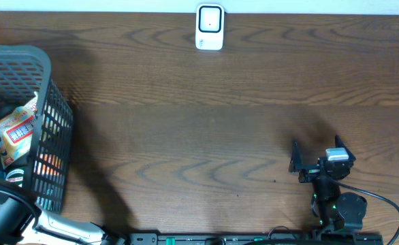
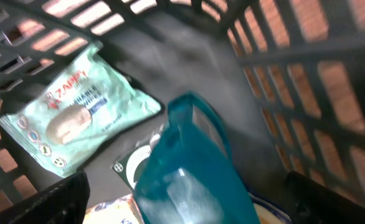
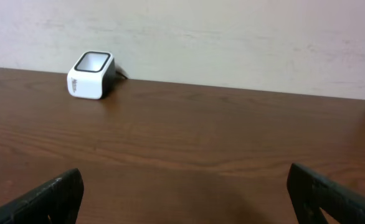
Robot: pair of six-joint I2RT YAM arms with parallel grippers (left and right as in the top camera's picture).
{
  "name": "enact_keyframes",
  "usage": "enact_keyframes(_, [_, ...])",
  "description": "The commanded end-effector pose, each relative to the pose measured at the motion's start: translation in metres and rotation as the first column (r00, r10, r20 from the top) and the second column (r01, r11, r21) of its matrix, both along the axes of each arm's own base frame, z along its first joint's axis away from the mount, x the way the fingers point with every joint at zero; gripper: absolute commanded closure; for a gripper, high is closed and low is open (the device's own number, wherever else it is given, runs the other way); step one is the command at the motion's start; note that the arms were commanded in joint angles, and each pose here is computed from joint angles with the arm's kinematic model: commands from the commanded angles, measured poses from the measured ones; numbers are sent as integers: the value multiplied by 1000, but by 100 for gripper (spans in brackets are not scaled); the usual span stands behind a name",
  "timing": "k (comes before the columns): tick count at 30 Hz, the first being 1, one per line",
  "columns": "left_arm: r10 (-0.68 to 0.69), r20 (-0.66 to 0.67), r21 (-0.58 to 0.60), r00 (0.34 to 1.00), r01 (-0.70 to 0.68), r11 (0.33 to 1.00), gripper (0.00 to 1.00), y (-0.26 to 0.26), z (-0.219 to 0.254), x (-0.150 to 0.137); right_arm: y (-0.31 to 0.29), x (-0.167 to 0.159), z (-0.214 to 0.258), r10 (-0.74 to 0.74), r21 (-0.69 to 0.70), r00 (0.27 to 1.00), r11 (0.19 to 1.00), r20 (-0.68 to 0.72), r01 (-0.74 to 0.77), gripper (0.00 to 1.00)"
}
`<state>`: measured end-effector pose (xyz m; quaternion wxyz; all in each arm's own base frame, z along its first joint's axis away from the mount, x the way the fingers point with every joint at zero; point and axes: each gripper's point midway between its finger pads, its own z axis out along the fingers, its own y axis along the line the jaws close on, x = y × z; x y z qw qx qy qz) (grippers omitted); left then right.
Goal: Scan the item barcode
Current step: 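Reach the left gripper into the basket and grasp the teal bottle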
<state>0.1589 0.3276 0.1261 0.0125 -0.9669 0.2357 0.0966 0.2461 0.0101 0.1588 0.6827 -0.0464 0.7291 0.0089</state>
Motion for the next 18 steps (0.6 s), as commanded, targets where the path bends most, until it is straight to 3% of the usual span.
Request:
enact_keyframes(1, [-24,-37,-11,999,24,1000,12,-4,-9,5,2,0,-1,6,1,1000,1000,-2,-6,1])
enact_keyframes(4, [-30,-59,-21,998,29,999,21,-10,-13,4,2,0,-1,6,1,1000,1000,-2,-6,1])
enact_keyframes(12, [-32,-151,-40,988,26,999,34,-17,-18,-14,2,0,-1,6,1,1000,1000,-2,-6,1])
enact_keyframes(18, [-41,-197,-58,979,30,998,53,-22,-14,-23,2,0,-1,6,1,1000,1000,-2,-6,1])
